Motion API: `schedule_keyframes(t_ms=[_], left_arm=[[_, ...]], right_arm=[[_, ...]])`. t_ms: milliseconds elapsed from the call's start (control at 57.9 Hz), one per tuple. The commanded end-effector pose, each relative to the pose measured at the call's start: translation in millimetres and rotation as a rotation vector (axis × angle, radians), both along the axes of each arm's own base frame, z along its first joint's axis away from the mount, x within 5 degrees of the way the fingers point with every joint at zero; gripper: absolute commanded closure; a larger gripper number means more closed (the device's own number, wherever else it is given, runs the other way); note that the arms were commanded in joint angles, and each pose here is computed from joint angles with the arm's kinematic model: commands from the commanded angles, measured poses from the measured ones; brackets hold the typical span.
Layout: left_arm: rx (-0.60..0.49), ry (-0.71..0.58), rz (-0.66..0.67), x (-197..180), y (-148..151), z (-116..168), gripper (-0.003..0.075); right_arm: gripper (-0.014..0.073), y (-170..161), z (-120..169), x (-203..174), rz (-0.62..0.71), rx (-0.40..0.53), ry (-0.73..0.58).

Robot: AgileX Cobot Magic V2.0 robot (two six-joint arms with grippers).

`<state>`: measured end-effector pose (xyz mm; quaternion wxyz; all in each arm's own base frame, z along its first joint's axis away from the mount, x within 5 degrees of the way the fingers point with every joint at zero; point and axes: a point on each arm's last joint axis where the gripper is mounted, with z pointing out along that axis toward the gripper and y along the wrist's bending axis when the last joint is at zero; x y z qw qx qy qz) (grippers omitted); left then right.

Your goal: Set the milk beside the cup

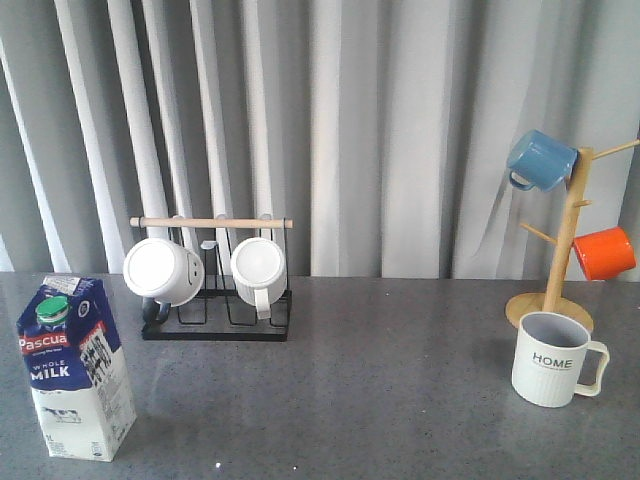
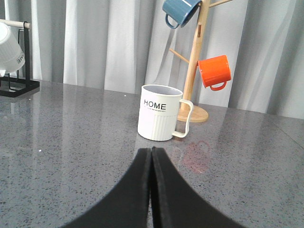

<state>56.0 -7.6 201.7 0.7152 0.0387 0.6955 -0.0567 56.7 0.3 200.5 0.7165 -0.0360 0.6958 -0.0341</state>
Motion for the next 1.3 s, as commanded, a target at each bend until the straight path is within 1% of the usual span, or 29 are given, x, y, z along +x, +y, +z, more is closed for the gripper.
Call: schedule_keyframes(t_ms=[0,553,657,708,778,864,881,933,1002,1020,1071,1106,1140,1158,1227,1279], left_arm=[[-0.027,-0.099,-0.009,-3,0,14,0.0726],[-0.027,-0.099,-0.009,-3,0,14,0.0726],[-0.027,-0.099,-0.009,-3,0,14,0.0726],[-0.027,-0.117,-0.009,-3,0,16,0.0726],[-0.040,-0.189,-0.010,-5,0,25,0.0726],[-0.076,-0.381,-0.015,-11,1,46,0.0726],[-0.081,-0.416,-0.016,-13,1,50,0.0726],[-0.100,-0.558,-0.019,-20,2,65,0.0726],[-0.114,-0.713,-0.019,-31,3,83,0.0726],[-0.112,-0.754,-0.016,-34,4,89,0.0726],[-0.122,-0.798,-0.001,-39,6,103,0.0726],[-0.142,-0.788,0.011,-40,8,114,0.0726],[-0.163,-0.737,0.031,-36,10,124,0.0726],[-0.176,-0.682,0.043,-31,11,127,0.0726],[-0.199,-0.556,0.073,-16,12,149,0.0726],[-0.193,-0.461,0.097,4,11,165,0.0726]], right_arm=[[0.0603,-1,4,-1,-0.009,0.000,-0.075],[0.0603,-1,5,-1,-0.009,0.000,-0.079],[0.0603,-1,9,-2,-0.010,0.000,-0.120],[0.0603,-1,16,-3,-0.011,0.004,-0.204],[0.0603,-2,34,-9,-0.012,0.048,-0.396],[0.0603,-5,64,-27,-0.019,0.096,-0.741],[0.0603,-6,69,-31,-0.025,0.112,-0.792],[0.0603,-11,84,-40,-0.053,0.175,-0.926],[0.0603,-17,103,-45,-0.084,0.259,-1.004],[0.0603,-18,107,-46,-0.089,0.275,-1.010],[0.0603,-20,124,-45,-0.094,0.303,-1.016],[0.0603,-19,133,-42,-0.086,0.299,-0.997],[0.0603,-17,145,-36,-0.071,0.282,-0.954],[0.0603,-16,153,-32,-0.063,0.270,-0.931],[0.0603,-12,175,-8,-0.036,0.255,-0.741],[0.0603,-9,189,19,-0.021,0.258,-0.557]])
